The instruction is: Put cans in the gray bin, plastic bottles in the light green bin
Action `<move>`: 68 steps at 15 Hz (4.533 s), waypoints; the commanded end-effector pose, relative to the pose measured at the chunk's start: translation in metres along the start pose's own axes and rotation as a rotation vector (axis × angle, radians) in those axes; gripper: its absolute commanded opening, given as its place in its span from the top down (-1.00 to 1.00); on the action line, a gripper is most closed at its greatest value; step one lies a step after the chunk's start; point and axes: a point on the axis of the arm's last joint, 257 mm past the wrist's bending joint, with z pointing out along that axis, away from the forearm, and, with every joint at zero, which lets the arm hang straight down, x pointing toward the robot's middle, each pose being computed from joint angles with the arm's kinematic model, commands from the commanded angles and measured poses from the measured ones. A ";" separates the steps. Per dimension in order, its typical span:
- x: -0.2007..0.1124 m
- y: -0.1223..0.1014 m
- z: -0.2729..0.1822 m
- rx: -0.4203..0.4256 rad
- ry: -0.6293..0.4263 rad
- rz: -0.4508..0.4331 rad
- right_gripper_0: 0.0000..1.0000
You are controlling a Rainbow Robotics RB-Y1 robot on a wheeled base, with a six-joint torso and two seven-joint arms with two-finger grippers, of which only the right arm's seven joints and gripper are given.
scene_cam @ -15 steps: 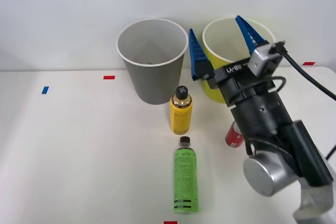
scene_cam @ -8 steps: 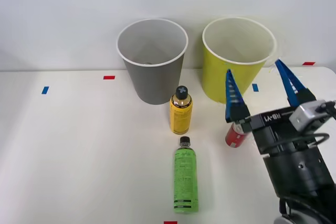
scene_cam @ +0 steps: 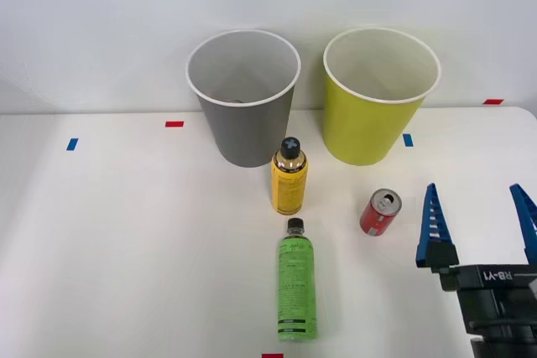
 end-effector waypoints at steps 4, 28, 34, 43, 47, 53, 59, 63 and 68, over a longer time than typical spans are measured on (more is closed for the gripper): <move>0.023 -0.032 -0.033 0.113 0.095 -0.006 -1.00; 0.129 0.004 -0.146 0.005 0.319 -0.131 -1.00; 0.135 0.018 -0.171 -0.010 0.377 -0.103 -1.00; 0.136 0.032 -0.174 -0.016 0.384 -0.082 -1.00; 0.136 0.032 -0.174 -0.016 0.384 -0.082 -1.00; 0.136 0.032 -0.174 -0.016 0.384 -0.082 -1.00; 0.136 0.032 -0.174 -0.016 0.384 -0.082 -1.00; 0.136 0.032 -0.174 -0.016 0.384 -0.082 -1.00; 0.136 0.032 -0.174 -0.016 0.384 -0.082 -1.00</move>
